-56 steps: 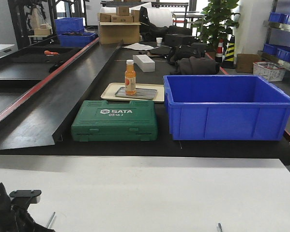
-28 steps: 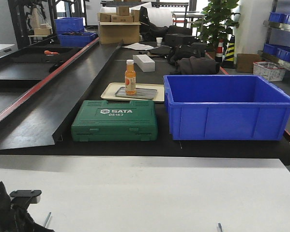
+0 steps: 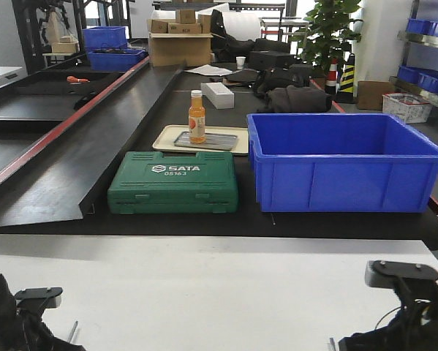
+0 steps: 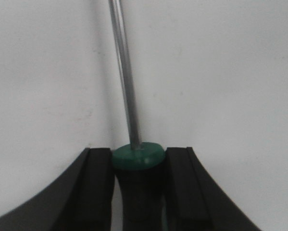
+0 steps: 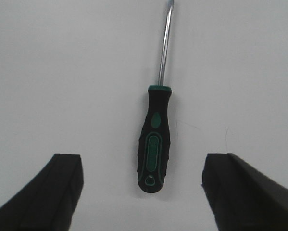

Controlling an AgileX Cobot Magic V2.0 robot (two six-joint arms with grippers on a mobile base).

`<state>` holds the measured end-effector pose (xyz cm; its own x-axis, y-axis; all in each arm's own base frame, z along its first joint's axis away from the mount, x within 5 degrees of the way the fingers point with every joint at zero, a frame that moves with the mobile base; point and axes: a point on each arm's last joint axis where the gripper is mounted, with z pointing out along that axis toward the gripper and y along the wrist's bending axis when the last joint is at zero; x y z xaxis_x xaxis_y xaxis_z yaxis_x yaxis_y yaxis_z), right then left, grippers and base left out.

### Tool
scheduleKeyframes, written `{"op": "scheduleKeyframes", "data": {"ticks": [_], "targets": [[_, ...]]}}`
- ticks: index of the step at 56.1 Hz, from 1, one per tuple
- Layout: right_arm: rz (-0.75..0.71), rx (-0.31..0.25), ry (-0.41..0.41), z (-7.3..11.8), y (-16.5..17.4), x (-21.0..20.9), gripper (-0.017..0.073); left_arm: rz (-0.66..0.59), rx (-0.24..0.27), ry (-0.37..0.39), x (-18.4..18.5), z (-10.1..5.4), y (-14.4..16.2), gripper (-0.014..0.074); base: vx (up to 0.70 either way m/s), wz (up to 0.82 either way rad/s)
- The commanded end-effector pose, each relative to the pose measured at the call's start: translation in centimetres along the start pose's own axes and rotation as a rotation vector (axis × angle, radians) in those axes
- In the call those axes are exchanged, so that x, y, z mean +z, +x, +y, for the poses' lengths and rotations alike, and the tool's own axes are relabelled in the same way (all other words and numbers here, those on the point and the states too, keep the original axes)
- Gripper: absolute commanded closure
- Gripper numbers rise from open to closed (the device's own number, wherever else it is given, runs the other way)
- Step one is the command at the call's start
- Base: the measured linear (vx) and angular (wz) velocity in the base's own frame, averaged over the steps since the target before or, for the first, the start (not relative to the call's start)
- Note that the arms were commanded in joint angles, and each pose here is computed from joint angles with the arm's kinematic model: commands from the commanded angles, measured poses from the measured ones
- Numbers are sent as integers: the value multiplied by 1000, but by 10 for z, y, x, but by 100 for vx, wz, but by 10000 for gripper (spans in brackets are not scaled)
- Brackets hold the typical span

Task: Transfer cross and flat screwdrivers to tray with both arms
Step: 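Grasp the second green-handled screwdriver with the right gripper and lift both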

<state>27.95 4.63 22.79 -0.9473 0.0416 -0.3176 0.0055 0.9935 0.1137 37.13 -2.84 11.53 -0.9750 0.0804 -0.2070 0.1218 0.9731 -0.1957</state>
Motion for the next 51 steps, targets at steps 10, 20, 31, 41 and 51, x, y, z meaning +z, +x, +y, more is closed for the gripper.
{"op": "scheduleKeyframes", "data": {"ticks": [10, 20, 31, 41, 51], "targets": [[57, 11, 14, 3, -27, 38, -1, 15, -31, 35, -7, -4, 1, 598, 0, 0], [114, 7, 39, 0, -30, 66, -1, 12, -31, 34, -7, -4, 1, 598, 0, 0], [125, 26, 45, 0, -33, 87, -1, 8, -31, 32, -7, -4, 0, 598, 0, 0], [132, 25, 48, -1, -33, 100, 4, 4, -31, 30, -7, -4, 0, 598, 0, 0], [140, 26, 51, -2, -32, 111, 24, 1, -31, 29, -7, -4, 0, 598, 0, 0]]}}
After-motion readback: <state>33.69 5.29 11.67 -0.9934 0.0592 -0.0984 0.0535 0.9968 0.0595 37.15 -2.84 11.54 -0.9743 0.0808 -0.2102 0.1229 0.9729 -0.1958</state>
